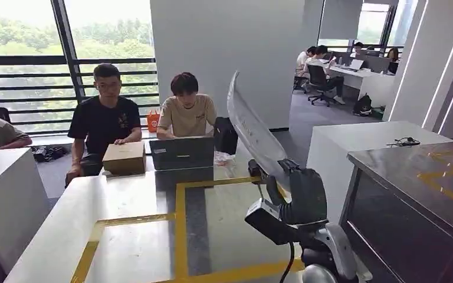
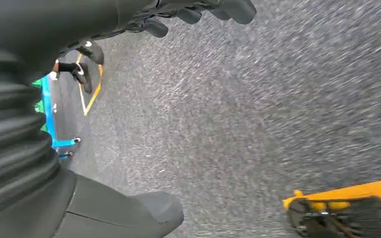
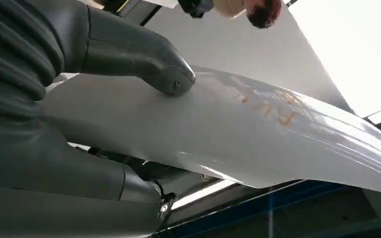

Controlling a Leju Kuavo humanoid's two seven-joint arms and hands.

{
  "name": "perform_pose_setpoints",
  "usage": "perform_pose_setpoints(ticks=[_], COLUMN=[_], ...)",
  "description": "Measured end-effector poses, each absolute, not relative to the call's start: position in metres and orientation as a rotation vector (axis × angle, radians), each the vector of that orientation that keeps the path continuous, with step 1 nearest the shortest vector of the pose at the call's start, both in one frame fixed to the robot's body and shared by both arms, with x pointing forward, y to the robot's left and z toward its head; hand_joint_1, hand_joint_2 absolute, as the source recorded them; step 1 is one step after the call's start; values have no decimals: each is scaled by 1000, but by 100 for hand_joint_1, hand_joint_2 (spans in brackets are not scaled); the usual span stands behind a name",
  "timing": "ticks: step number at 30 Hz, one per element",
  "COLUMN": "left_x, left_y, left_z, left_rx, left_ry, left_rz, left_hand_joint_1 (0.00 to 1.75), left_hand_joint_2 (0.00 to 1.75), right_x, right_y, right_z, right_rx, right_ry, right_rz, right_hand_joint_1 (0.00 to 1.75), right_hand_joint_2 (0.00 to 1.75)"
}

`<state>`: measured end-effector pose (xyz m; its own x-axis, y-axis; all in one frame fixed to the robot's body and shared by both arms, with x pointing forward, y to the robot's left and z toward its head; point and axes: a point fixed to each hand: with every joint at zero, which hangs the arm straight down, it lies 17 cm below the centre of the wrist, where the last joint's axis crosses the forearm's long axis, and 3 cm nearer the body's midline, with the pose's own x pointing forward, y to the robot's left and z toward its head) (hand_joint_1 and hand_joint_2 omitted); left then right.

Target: Take the parts from the cabinet and place them on the table.

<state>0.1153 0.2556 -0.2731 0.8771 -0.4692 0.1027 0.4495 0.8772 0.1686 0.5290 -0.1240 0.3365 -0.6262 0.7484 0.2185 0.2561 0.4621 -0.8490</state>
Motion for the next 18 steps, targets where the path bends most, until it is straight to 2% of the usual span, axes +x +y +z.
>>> perform_pose_setpoints(ticks=[9,18], left_x=[126,130], left_y=[255,253], left_z=[-271,-270], left_rx=[145,129], left_ry=[-159,-168], left_rz=[-480,-515], left_hand_joint_1=[0,0], left_hand_joint_2=[175,175], right_x=[545,602], right_y=[-132,-150], right_z=[334,276], right_rx=[-821,-799], right_ry=[-2089,-1799], right_rz=[1123,1168], right_hand_joint_1=[175,175], right_hand_joint_2=[175,175])
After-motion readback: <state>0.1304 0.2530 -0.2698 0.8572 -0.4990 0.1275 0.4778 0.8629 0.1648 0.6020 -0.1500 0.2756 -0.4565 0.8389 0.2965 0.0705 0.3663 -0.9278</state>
